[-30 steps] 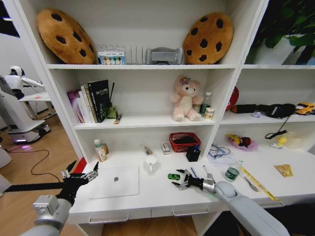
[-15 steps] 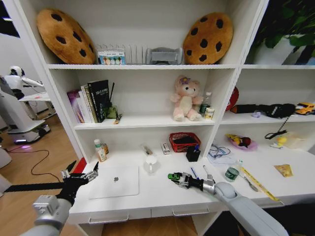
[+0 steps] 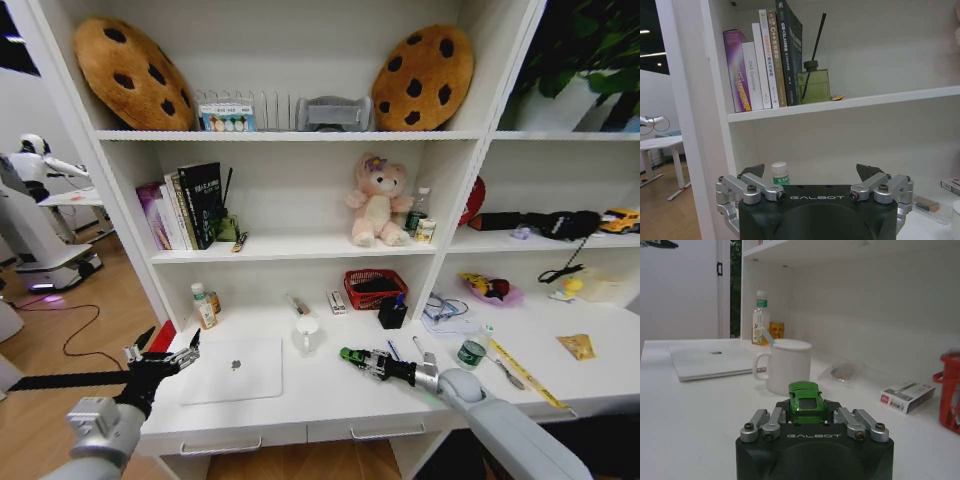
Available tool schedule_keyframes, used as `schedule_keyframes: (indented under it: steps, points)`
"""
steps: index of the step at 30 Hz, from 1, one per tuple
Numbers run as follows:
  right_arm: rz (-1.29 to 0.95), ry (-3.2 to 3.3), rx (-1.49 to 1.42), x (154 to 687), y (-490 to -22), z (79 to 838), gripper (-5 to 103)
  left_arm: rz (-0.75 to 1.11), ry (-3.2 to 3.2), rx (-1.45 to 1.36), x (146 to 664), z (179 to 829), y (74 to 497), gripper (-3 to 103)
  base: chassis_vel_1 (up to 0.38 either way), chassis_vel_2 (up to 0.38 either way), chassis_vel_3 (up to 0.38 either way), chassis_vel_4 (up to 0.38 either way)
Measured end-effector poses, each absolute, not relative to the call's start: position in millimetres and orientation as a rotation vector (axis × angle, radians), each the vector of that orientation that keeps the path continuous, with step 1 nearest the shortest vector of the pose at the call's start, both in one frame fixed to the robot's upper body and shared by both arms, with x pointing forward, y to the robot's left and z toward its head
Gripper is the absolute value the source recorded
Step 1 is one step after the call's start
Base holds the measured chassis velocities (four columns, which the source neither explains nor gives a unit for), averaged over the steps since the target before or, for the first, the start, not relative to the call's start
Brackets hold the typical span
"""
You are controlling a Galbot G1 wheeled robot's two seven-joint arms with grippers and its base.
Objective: Organize the objects on the table.
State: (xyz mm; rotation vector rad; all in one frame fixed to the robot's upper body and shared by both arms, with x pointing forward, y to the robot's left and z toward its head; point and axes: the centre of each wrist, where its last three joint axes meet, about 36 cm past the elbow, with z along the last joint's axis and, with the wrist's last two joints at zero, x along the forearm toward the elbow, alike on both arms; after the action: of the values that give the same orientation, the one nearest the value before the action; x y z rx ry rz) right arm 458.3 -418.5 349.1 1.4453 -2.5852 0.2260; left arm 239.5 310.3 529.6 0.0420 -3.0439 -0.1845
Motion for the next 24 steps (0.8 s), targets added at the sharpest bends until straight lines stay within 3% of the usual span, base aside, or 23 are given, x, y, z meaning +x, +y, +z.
schedule_keyframes:
  steps: [5, 7, 10, 12, 19, 22, 24]
  points:
    - [0.246, -2.723, 1.453, 463.8, -435.6, 426.9, 35, -0.184, -3.044, 0.042, 239.5, 529.6, 310.3, 100, 0.0, 0.0, 0.0, 0.0]
    - [0.251, -2.847, 1.541, 478.8, -427.2, 541.7, 35, -0.185, -3.044, 0.042, 239.5, 529.6, 310.3, 100, 0.0, 0.0, 0.0, 0.0]
    - [0.257, -2.855, 1.562, 481.9, -423.1, 556.8, 35, -0.184, -3.044, 0.042, 239.5, 529.6, 310.3, 100, 0.0, 0.0, 0.0, 0.0]
    - [0.257, -2.869, 1.635, 501.6, -402.5, 608.3, 35, -0.185, -3.044, 0.042, 239.5, 529.6, 310.3, 100, 0.0, 0.0, 0.0, 0.0]
    - [0.243, -2.818, 1.682, 568.5, -362.7, 635.3, 35, -0.184, -3.044, 0.042, 239.5, 529.6, 310.3, 100, 0.0, 0.0, 0.0, 0.0]
    - [0.276, -2.72, 1.737, 643.5, -326.4, 645.5, 35, -0.184, -3.044, 0.042, 239.5, 529.7, 310.3, 100, 0.0, 0.0, 0.0, 0.0]
    - [0.31, -2.675, 1.758, 665.6, -319.5, 650.4, 35, -0.184, -3.044, 0.042, 239.5, 529.7, 310.3, 100, 0.0, 0.0, 0.0, 0.0]
